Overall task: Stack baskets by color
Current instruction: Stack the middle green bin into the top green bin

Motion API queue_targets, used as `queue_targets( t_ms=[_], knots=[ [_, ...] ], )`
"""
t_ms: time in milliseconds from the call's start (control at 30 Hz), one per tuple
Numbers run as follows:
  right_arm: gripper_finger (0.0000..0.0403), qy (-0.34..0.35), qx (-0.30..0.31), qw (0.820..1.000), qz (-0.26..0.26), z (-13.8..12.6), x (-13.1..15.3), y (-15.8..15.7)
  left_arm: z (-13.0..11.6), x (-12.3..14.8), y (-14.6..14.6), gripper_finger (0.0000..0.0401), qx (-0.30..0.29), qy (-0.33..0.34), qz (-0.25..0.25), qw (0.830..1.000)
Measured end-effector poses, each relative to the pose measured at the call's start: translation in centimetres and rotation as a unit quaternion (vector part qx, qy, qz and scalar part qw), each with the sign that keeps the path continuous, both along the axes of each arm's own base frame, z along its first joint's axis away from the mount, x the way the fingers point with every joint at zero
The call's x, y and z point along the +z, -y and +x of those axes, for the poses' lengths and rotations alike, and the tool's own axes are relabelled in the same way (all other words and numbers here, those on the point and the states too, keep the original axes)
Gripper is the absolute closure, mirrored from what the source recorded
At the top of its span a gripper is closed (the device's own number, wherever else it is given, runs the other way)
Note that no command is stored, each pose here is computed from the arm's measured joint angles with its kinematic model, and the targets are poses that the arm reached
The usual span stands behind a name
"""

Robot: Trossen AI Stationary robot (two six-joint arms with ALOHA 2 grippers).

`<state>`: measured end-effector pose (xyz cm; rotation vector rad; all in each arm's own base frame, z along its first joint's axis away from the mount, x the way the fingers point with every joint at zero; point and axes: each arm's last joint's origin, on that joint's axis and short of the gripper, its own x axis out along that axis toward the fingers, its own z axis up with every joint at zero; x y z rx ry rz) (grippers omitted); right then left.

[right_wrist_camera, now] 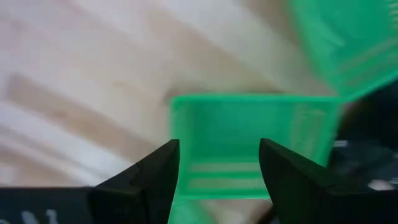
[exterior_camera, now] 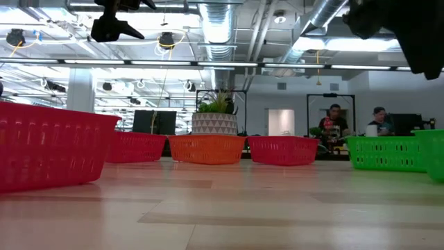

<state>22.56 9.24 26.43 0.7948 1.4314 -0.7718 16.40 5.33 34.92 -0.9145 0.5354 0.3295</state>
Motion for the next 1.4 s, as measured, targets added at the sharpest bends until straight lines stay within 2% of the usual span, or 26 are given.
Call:
queue_targets(
  t_ms=[167, 333, 467, 667, 967, 1133, 1333, 1400],
  knots=[
    [0.0159, 0.007, 0.003, 1.000, 0.005, -0.3, -2.2, -0.8, 0.0, 0.0, -0.1, 0.0104, 0.009, 0.000, 0.008, 1.000],
    [0.0159, 0.013, 0.006, 0.999, 0.035, -0.8, -4.6, -1.4, 0.0, 0.0, -0.1, 0.0104, 0.009, 0.002, 0.008, 1.000],
    [0.0159, 0.036, 0.015, 0.998, 0.049, -0.7, -5.2, -2.0, 0.0, 0.0, -0.1, 0.0104, 0.012, 0.002, 0.004, 1.000],
    [0.0159, 0.034, 0.030, 0.998, 0.042, -0.8, -5.5, -2.7, 0.0, 0.0, -0.1, 0.0104, 0.013, 0.002, 0.002, 1.000],
    [0.0166, -0.002, 0.062, 0.998, 0.027, 0.3, -8.3, -3.5, 0.0, 0.0, -0.1, 0.0104, 0.014, 0.002, 0.002, 1.000],
    [0.0231, -0.023, 0.059, 0.997, 0.035, 0.7, -9.3, -3.7, 0.0, 0.0, -0.1, 0.0104, 0.015, 0.002, 0.002, 1.000],
    [0.0378, -0.024, 0.040, 0.996, 0.071, 0.6, -8.6, -3.6, 0.0, 0.0, -0.1, 0.0104, 0.015, 0.002, 0.001, 1.000],
    [0.0387, -0.020, 0.036, 0.996, 0.081, 0.4, -7.9, -3.5, 0.0, 0.0, -0.1, 0.0104, 0.015, 0.002, 0.001, 1.000]
  ],
)
